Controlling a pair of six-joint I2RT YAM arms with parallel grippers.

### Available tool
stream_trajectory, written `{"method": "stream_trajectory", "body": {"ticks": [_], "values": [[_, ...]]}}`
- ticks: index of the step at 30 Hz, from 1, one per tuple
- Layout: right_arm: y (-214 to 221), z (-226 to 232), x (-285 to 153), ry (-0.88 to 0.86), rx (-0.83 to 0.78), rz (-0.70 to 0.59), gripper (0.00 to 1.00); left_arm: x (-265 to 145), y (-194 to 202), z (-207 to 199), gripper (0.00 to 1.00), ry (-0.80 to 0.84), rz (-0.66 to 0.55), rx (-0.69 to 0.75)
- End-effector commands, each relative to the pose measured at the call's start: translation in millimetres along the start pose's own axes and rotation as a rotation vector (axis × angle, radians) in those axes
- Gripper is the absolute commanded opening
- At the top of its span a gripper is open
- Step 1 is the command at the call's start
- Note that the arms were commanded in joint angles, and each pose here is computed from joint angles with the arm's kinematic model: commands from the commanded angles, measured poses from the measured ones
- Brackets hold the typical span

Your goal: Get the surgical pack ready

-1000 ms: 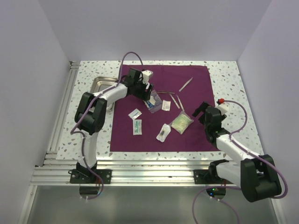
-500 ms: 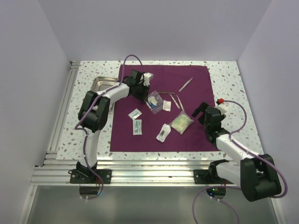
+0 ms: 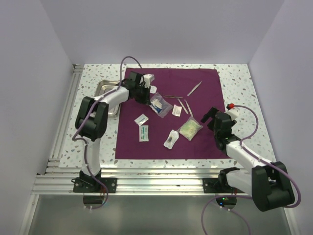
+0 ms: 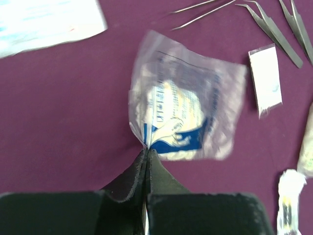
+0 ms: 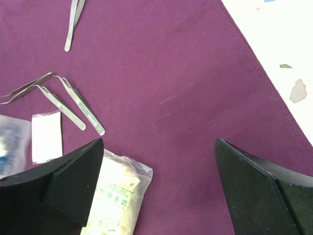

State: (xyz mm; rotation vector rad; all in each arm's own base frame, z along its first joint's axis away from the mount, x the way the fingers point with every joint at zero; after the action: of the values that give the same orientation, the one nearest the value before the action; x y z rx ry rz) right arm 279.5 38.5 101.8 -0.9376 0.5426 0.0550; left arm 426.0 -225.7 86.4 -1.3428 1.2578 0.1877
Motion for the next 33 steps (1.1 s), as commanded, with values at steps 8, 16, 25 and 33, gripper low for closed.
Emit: {"method": "stream_trajectory", "body": {"ticks": [8,16,25,33], "values": [[-6,9,2,-0.025,0.006,-0.015,0.99,-135,-5,69,0.00,-0.197,-0.347,-0.234],[-4,11,3,-0.031,0.003,-0.002,0.99,-171,32,123,0.00,-0.464,-0.400,-0.381],[-3,12,4,-0.041,0.006,0.005,0.99,-173,81,157,0.00,-0.638,-0.293,-0.444],[-1,12,5,-0.041,0.006,0.016,0.99,-174,95,169,0.00,-0.730,-0.186,-0.417]]}}
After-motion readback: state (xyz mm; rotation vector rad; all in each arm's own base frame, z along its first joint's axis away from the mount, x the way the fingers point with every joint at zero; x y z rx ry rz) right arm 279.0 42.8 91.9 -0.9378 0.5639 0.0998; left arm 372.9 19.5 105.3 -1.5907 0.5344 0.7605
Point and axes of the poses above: each gripper's point midway between its finger pads, its own x axis out along the fingers, its own z axis along the line the jaws close on, y = z × x, the point moved 5 cm from there along -x, back along the fingers, and after that the axes turned 6 degrees about x, right-handed, at the moved point
